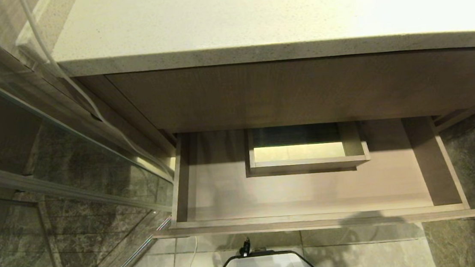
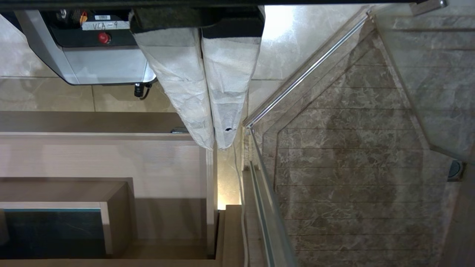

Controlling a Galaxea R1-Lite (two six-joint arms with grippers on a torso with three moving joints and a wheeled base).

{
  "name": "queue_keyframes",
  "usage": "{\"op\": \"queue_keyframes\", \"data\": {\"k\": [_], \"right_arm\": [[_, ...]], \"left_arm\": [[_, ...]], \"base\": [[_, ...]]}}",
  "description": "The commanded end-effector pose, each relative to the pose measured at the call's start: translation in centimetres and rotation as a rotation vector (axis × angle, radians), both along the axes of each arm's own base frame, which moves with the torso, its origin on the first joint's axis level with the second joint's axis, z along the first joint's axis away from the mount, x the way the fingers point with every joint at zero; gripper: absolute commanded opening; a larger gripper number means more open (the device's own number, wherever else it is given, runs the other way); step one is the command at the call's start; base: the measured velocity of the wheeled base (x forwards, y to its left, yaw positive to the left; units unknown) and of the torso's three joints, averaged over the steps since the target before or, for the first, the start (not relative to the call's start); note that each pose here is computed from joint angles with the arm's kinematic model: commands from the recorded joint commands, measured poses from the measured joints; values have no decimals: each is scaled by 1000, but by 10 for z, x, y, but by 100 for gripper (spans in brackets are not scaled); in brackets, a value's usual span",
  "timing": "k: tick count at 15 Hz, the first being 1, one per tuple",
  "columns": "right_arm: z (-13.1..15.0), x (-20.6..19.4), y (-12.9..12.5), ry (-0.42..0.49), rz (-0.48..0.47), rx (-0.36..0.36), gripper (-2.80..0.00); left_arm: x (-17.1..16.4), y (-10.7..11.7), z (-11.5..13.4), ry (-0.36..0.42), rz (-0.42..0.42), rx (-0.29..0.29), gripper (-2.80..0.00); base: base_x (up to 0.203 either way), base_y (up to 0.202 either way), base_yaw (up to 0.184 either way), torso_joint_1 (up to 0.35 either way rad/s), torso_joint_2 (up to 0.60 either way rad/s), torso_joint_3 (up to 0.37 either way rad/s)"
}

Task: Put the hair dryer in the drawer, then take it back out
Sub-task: Place it on the countertop

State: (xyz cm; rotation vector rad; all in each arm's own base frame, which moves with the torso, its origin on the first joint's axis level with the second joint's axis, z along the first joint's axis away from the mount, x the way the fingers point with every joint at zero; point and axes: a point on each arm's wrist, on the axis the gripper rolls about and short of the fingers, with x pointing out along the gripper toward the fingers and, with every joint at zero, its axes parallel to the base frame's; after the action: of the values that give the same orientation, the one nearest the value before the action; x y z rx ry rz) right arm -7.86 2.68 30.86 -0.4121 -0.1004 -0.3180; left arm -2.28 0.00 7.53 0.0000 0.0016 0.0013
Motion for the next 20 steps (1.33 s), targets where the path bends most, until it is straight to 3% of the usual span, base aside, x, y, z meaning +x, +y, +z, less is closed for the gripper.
{"op": "queue_keyframes", "data": {"k": [1,9,20], "right_arm": [[0,1,0,9,-1,1,-280],[4,4,-1,-1,1,-3,-280],[14,16,-5,-1,-1,-3,-280]], "left_arm": [[0,0,0,0,0,0,-280],[0,0,0,0,0,0,-280],[0,0,0,0,0,0,-280]], "base": [[0,0,0,0,0,0],[0,0,0,17,3,31],[0,0,0,321,-21,284]]}}
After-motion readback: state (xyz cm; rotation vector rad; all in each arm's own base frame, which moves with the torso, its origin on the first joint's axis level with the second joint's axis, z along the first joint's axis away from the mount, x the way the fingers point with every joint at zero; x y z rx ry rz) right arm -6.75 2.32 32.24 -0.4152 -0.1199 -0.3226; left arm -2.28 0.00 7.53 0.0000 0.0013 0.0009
